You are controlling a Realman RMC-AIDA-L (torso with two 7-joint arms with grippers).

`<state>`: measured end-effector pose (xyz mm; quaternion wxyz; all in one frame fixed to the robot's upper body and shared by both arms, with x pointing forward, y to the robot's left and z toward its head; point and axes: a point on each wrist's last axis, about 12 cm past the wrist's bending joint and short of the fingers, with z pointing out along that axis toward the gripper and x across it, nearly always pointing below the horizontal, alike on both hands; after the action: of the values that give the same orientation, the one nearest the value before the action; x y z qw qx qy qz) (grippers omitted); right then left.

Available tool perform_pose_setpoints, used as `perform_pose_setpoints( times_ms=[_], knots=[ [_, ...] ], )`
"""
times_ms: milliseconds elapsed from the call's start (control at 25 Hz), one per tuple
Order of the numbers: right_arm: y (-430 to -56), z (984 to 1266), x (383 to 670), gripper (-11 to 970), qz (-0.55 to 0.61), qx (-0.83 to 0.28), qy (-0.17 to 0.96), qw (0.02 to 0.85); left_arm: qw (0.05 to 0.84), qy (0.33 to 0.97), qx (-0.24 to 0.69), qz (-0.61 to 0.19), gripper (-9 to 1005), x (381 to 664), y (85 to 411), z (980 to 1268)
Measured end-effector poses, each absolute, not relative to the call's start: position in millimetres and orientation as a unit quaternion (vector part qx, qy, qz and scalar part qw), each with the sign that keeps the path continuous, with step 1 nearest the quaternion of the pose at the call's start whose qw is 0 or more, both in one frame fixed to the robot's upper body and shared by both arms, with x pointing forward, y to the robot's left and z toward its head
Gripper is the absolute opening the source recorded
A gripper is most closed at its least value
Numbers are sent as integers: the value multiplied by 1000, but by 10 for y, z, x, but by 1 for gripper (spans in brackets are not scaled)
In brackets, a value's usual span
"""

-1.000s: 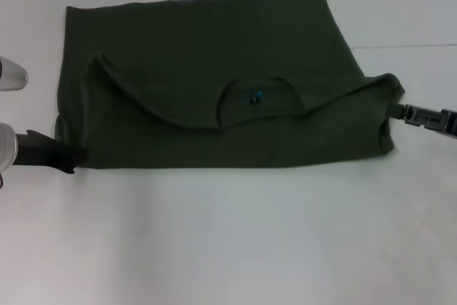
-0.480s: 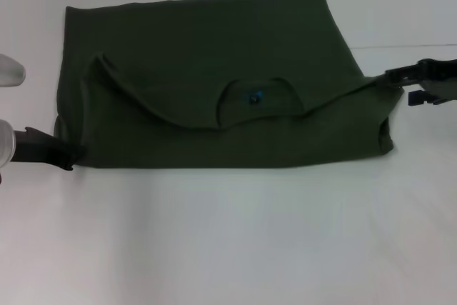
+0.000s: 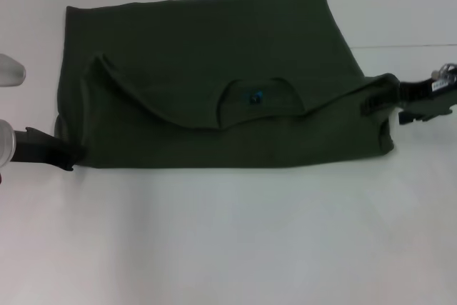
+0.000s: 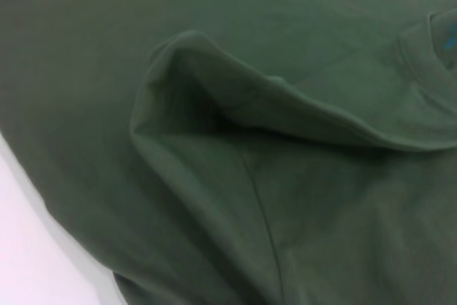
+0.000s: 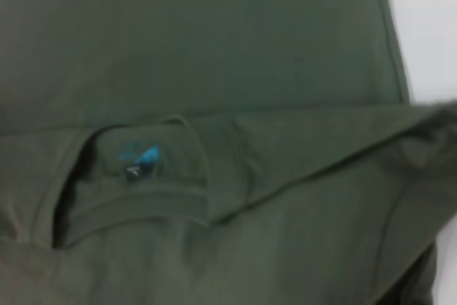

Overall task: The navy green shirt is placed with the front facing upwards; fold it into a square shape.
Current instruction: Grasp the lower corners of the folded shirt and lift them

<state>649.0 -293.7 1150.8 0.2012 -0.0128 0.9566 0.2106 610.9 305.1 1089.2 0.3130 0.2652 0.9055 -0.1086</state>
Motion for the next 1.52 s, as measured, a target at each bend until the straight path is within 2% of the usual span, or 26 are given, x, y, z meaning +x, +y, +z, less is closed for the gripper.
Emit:
perform_pose_setpoints(
  times_ms=[240, 720, 1160, 1520],
  knots=[
    [-2902, 11281, 6462, 923, 210, -6, 959, 192, 312, 905, 267, -109, 8, 6112, 3039, 10889],
    [-2674, 11244, 6534, 922, 213, -14, 953, 213, 310, 906, 266, -110, 9, 6105, 3037, 10873],
    [-2670, 11213, 6518, 810, 211, -16, 954, 211, 311, 906, 265, -110, 10, 6111, 3038, 10877],
    [-2656, 11219, 6523, 527, 202, -28, 956, 210, 312, 907, 259, -110, 10, 6115, 3041, 10880]
  ],
)
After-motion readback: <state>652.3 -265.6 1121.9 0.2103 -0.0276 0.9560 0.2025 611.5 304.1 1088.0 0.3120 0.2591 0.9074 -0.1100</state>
